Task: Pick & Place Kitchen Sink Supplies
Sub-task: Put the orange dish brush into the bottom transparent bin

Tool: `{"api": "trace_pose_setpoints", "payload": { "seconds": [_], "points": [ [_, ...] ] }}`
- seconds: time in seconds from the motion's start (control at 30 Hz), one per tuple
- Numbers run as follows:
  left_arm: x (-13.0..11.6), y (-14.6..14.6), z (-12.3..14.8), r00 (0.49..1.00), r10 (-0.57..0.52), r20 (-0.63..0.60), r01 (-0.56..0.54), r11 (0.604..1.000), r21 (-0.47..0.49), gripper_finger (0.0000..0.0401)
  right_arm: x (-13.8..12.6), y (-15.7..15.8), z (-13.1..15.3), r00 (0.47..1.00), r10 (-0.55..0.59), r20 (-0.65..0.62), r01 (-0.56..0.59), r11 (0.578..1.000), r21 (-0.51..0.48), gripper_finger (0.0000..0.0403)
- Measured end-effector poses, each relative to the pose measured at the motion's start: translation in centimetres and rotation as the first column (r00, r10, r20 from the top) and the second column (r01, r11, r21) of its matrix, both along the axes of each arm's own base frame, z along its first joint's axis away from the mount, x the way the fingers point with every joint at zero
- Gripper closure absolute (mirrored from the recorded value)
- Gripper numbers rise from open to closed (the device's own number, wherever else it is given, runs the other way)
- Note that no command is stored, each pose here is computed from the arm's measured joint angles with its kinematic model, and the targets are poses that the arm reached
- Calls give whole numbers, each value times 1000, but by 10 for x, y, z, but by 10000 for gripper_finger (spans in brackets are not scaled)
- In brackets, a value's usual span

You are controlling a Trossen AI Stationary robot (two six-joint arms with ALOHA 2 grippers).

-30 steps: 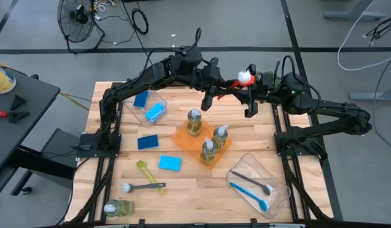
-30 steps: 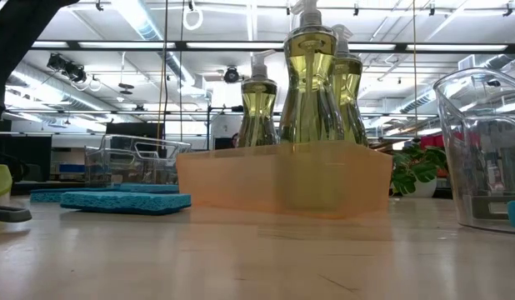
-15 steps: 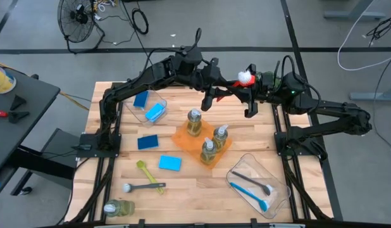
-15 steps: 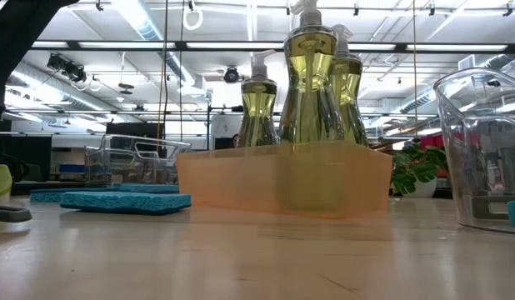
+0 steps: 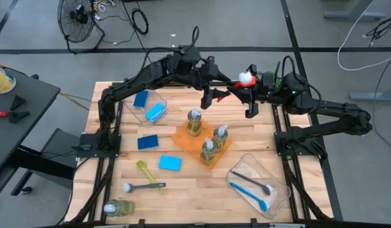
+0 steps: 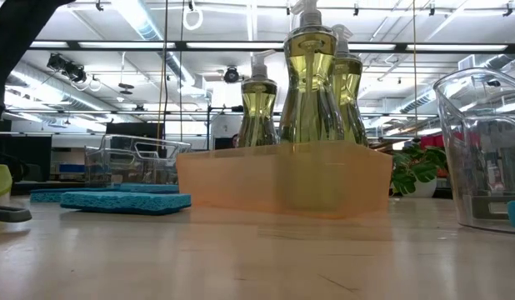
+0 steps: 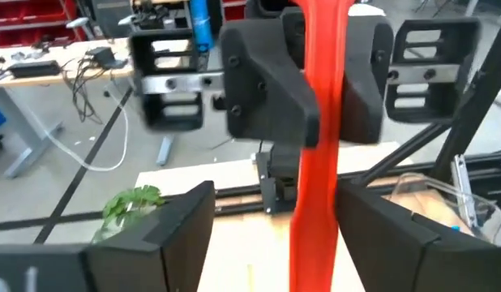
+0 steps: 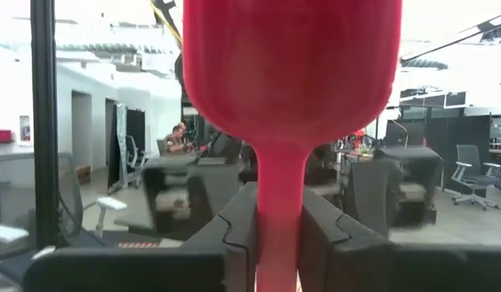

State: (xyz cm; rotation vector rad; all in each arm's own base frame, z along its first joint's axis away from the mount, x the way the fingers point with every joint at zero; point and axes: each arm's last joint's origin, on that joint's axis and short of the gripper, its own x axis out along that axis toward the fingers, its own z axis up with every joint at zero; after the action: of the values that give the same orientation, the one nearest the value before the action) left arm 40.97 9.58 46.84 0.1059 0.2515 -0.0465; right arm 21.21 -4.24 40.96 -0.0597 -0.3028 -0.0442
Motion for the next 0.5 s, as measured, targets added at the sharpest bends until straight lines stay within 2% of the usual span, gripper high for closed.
{"api": "trace_pose_setpoints", "payload": {
  "seconds": [0.33, 0.5],
  "points": [
    [-54, 11, 16, 976, 133, -170, -131, 991, 24, 151, -14, 3, -6, 992, -6, -126, 5, 1000, -7, 347],
    [-85, 16, 25, 958, 166, -234, -165, 986, 23, 153, -18, 4, -19, 964, 2, -267, 7, 999, 33, 346]
  ]
}}
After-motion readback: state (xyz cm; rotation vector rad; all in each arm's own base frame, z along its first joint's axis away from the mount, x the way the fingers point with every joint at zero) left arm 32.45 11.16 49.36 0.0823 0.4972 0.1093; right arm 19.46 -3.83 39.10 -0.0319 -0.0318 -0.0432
